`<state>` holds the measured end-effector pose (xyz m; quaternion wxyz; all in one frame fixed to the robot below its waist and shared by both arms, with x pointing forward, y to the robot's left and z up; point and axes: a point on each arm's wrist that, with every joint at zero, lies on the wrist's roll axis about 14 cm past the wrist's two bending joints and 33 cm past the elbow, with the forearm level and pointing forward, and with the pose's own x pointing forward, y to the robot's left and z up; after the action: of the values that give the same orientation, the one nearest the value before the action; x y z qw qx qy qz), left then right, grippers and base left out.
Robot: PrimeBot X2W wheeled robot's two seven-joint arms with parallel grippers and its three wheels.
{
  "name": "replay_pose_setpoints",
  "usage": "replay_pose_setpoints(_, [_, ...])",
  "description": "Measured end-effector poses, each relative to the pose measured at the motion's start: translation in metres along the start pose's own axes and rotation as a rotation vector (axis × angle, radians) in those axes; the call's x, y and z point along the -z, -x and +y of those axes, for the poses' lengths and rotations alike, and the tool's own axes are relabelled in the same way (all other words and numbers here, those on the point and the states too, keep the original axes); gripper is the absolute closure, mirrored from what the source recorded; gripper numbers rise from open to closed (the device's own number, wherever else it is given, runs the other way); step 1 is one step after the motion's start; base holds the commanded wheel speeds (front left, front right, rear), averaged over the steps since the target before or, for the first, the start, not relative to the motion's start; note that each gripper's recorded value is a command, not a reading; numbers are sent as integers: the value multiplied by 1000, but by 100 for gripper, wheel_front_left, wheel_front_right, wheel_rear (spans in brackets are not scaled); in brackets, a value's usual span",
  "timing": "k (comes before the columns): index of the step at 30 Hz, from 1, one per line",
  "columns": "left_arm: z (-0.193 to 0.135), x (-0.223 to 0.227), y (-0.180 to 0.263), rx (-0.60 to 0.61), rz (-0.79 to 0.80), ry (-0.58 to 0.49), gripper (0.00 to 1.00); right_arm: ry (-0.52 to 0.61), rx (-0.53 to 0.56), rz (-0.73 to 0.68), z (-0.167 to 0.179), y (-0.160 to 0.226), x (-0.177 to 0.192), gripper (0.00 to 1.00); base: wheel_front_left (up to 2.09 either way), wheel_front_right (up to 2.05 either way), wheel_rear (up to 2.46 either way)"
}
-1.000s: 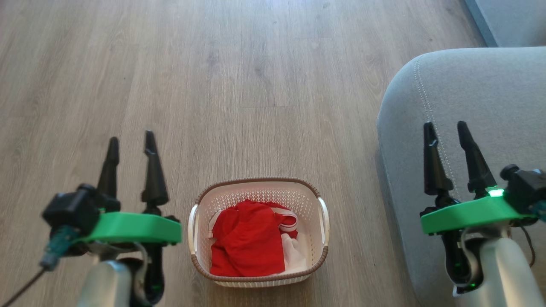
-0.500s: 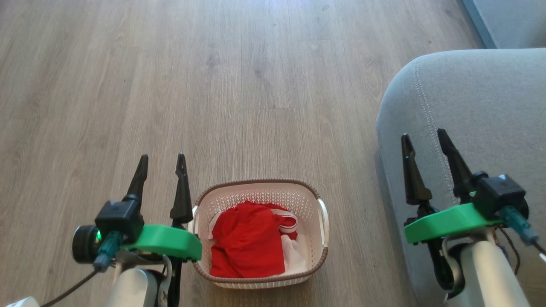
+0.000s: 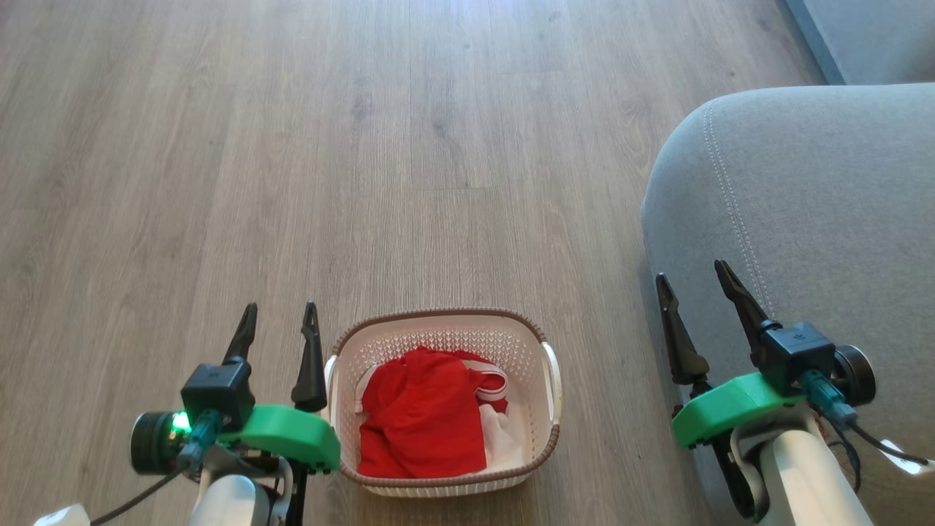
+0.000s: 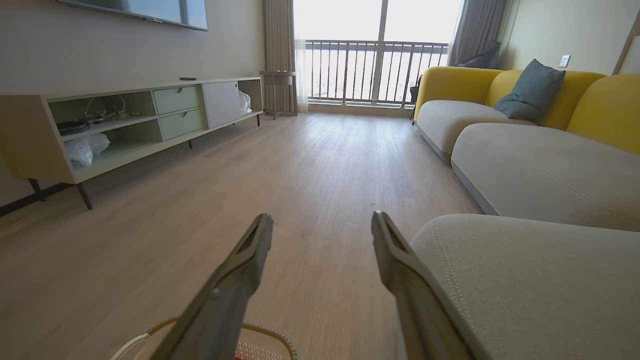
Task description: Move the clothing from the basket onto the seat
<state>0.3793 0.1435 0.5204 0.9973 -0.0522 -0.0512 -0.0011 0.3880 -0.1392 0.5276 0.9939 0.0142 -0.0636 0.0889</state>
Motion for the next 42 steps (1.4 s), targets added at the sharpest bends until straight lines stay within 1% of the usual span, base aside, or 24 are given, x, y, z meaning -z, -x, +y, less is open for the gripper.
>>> replay_pose_setpoints(8, [-2,2,-1,14,7,6,0,8,-2,-5,-1,-4,-2,0,0,0,0])
replay_pose_setpoints(12, [-3,16,2,18,52,44,0,5,0,-1,-1,-5,0,0,0,0,0])
replay_pose_setpoints(15, [-5,22,1,32,70,55,0,2,5,21,-3,-4,7,0,0,0,0])
replay_pose_setpoints(18, [-9,39,2,55,123,62,0,-18,26,66,-9,-3,23,0,0,0,0])
replay_pose_setpoints(24, [-15,83,-5,96,252,67,0,-40,61,169,-21,-4,61,0,0,0,0])
replay_pose_setpoints(28, [-23,115,-18,147,334,55,0,-47,76,217,-28,-15,82,0,0,0,0])
replay_pose_setpoints(36, [-39,204,-38,279,548,-25,0,-71,113,352,-43,-22,143,0,0,0,0])
replay_pose_setpoints(42, [-45,272,-51,393,682,-97,0,-94,138,412,-53,-30,180,0,0,0,0])
